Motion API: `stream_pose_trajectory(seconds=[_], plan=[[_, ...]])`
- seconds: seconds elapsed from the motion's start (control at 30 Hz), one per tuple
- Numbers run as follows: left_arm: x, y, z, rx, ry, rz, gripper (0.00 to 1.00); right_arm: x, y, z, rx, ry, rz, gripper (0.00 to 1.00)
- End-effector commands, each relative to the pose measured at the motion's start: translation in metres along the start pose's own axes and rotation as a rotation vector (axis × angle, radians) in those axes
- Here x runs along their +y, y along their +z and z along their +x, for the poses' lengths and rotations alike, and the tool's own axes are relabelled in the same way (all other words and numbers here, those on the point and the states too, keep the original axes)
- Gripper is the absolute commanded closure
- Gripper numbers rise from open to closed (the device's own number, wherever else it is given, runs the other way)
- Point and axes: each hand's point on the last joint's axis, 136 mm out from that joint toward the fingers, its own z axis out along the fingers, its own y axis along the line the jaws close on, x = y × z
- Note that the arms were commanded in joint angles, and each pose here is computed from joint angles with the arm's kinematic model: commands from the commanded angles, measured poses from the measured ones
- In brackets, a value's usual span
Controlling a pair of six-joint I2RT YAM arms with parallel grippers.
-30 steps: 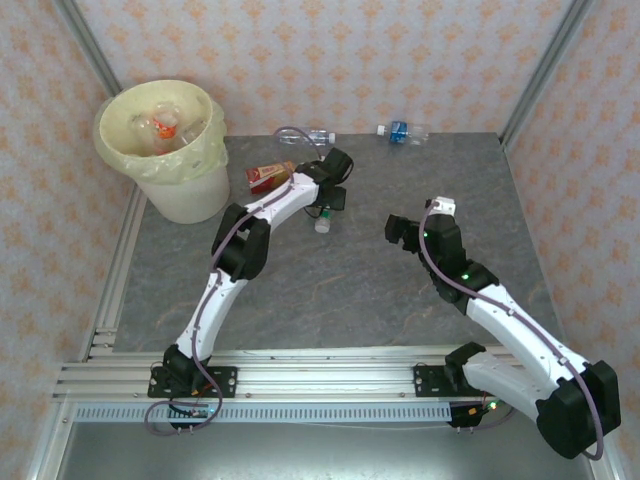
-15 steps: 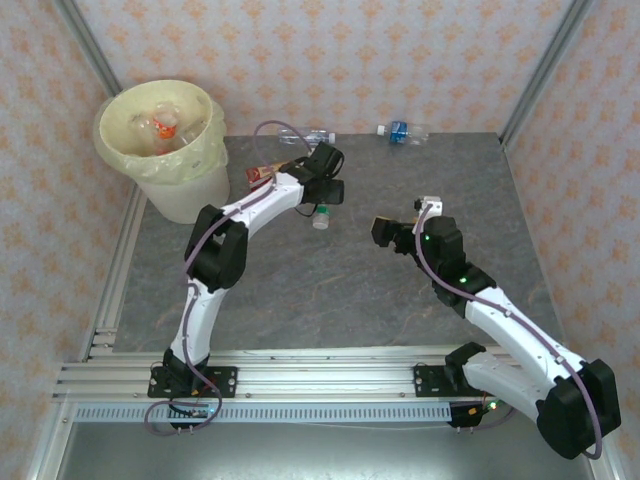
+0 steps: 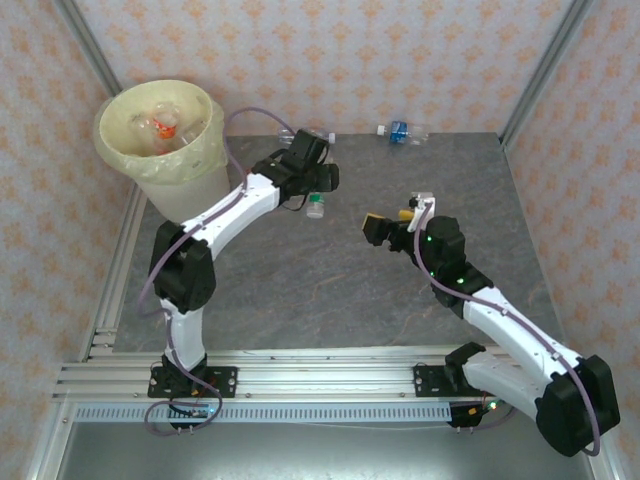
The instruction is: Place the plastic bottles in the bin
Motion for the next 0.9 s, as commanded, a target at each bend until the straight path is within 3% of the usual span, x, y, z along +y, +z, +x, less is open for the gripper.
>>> stream_pose_trajectory(seconds=[0.0,0.27,0.7,0.87], plan=[[-0.006,-0.048,-0.033,-0.119,-0.016,0.032,0.53,0.008,0.004,-0.008,-0.029,0.001,-0.046,0.01],[0.017,-0.135,-0.074,-0.263,-0.009,-0.018,0.54,0.010,0.018,-0.010,-0.020,0.018,-0.056,0.01],[0.137,-0.248,-0.143,-0.508,-0.068,-0.321,0.52,0.009,0.028,-0.009,-0.001,0.028,-0.048,0.01],[0.180,-0.267,-0.160,-0.536,-0.087,-0.425,0.52,0.009,0.028,-0.009,0.007,0.027,-0.040,0.01]])
